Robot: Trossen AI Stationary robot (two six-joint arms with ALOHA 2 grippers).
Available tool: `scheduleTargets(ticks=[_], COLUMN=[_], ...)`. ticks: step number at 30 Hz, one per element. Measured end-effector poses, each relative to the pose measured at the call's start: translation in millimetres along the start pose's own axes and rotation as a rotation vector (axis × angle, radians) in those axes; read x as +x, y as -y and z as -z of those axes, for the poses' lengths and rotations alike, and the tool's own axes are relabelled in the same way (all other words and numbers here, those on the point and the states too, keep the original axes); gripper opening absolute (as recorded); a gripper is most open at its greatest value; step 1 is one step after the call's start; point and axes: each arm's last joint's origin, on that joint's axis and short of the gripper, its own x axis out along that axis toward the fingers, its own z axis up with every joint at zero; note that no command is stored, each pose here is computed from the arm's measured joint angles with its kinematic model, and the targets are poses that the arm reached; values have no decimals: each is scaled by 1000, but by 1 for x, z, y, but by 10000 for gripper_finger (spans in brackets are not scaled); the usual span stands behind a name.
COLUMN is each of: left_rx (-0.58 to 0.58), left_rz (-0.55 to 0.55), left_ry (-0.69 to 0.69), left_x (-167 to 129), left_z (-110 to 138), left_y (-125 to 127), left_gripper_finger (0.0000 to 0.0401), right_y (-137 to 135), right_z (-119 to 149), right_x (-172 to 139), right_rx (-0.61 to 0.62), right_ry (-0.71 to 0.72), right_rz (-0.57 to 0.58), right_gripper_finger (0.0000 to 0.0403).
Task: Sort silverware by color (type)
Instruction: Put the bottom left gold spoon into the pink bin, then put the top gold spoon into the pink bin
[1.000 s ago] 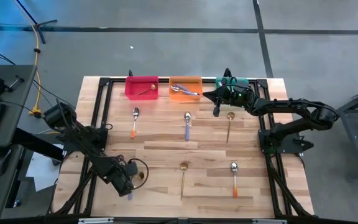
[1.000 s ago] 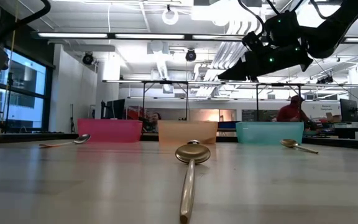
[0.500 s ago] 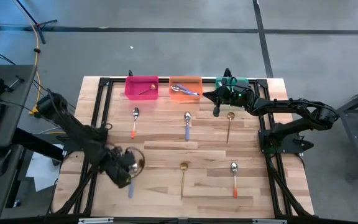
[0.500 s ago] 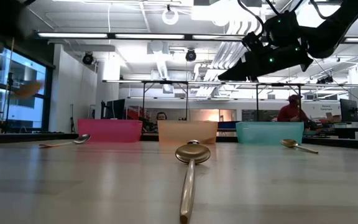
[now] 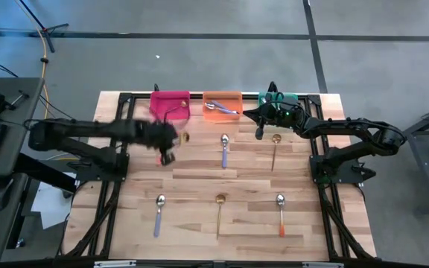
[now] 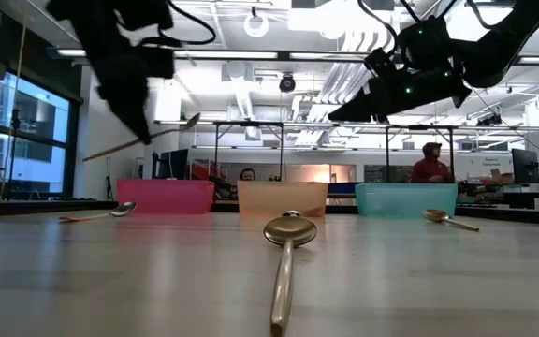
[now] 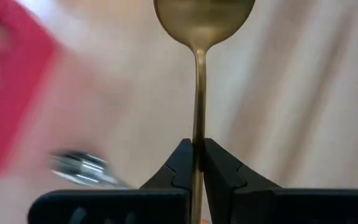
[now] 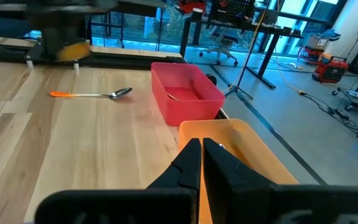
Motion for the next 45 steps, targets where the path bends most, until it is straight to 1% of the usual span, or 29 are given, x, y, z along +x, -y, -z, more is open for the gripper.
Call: scheduleTargets(ticks=[6, 10, 12, 15, 17, 22, 24, 28, 31, 36, 40, 43, 45], left_rx=[143, 276, 303, 327, 346, 296, 279, 251, 235, 211, 162, 145, 149], left_rz=[-149, -207, -222, -224, -187, -158, -144, -82, -84, -100, -105, -104, -112], left_ry=[33, -47, -89, -145, -169, -252, -278, -285, -279, -253, -252, -260, -242], left_x=[-11, -6, 0, 13, 23, 47, 56, 70, 76, 78, 78, 79, 80], left_z=[-42, -59, -65, -68, -67, -60, -56, -50, -51, -54, -53, -52, -52], left_y=[-68, -107, -125, -150, -164, -194, -201, -209, -210, -211, -211, -208, -205], left_gripper_finger=[5, 5, 5, 5, 5, 5, 5, 5, 7, 52, 82, 86, 80], right_y=[0, 0, 1, 1, 1, 1, 1, 1, 1, 1, 1, 1, 1], right_z=[0, 0, 0, 0, 0, 0, 0, 0, 0, 0, 0, 0, 0], right_x=[0, 0, 0, 0, 0, 0, 0, 0, 0, 0, 0, 0, 0], right_rx=[-4, -18, -18, -26, -37, -45, -59, -71, -69, -62, -47, -43, -40], right_ry=[0, 0, -1, -1, -1, 0, 0, 0, 0, 0, 0, -1, -2], right_rz=[0, 1, 3, 3, 3, 3, 3, 3, 3, 3, 3, 3, 3], right_gripper_finger=[0, 0, 0, 0, 0, 0, 0, 0, 0, 0, 0, 0, 0])
